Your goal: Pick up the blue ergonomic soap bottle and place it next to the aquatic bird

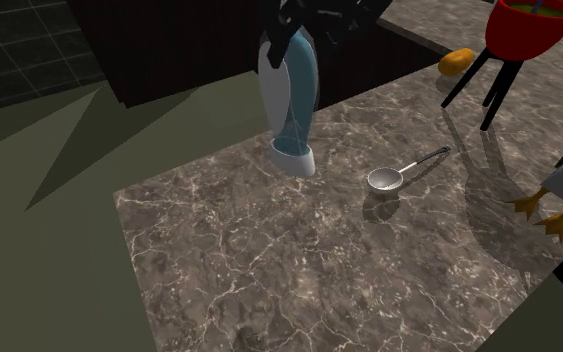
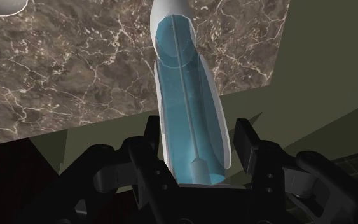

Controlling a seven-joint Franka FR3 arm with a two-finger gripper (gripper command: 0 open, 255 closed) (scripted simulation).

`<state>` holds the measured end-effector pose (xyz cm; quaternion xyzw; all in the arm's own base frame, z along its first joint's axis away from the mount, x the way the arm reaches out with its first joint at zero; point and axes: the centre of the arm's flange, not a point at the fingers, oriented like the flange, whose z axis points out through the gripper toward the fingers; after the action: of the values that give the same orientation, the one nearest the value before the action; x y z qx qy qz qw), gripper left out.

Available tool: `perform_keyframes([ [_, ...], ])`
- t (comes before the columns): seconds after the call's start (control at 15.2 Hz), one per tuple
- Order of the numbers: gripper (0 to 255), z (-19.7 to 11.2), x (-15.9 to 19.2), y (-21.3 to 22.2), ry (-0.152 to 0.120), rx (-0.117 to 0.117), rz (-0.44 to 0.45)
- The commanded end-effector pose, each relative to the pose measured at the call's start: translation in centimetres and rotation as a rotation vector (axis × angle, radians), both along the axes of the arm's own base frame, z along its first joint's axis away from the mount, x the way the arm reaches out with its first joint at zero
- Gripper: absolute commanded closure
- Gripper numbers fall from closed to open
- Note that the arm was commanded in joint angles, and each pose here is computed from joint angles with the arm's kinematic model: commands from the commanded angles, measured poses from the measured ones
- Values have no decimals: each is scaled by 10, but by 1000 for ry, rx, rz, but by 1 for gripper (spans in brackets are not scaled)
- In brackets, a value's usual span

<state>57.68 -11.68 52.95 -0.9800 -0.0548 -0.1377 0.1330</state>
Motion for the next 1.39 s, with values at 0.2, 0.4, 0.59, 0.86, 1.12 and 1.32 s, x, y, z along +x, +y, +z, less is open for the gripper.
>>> perform_keyframes([
  [0.2, 255, 27, 0, 1, 0, 0, 0],
  [0.4, 255, 43, 0, 1, 0, 0, 0],
  [0.59, 255, 58, 0, 1, 0, 0, 0],
  [0.86, 255, 80, 0, 1, 0, 0, 0],
  [1.12, 255, 101, 0, 1, 0, 0, 0],
  [1.32, 255, 117, 0, 1, 0, 0, 0],
])
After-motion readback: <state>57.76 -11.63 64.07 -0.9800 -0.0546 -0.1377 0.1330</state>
